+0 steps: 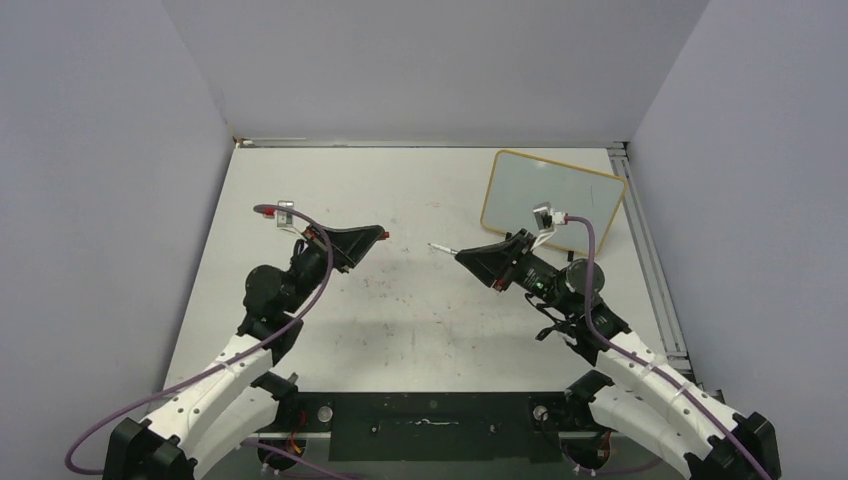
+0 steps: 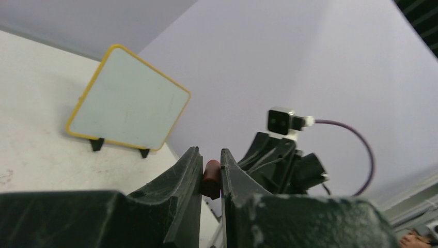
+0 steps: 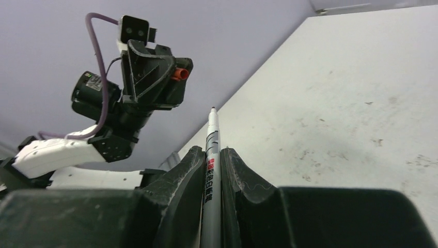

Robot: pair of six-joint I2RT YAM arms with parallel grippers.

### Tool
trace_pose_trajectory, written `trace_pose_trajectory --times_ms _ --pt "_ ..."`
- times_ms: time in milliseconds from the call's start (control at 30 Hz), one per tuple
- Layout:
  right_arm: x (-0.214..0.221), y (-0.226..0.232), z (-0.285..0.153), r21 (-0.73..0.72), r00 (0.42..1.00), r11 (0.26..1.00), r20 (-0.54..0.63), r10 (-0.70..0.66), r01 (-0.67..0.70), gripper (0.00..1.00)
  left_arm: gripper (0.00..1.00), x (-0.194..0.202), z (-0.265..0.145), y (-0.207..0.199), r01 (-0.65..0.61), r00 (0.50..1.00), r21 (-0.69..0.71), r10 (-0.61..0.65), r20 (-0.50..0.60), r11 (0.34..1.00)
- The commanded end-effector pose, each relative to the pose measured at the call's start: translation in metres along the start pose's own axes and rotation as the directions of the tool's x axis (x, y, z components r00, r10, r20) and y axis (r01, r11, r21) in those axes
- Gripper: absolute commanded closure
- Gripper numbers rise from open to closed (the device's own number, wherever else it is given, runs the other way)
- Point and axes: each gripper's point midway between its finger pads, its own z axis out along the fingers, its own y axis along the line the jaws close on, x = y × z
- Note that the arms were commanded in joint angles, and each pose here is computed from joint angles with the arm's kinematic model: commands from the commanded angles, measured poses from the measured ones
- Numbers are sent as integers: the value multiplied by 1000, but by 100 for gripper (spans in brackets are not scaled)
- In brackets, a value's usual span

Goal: Write a sentence on the whiteboard
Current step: Open the whiteboard marker at the center of the board, then place the pen cap at the center of the board.

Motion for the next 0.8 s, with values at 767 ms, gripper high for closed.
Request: trace_pose_trajectory --times_ms 767 --pt "-54 -119 -60 680 942 672 -82 -327 293 95 97 93 -10 259 -560 738 -617 -4 -674 553"
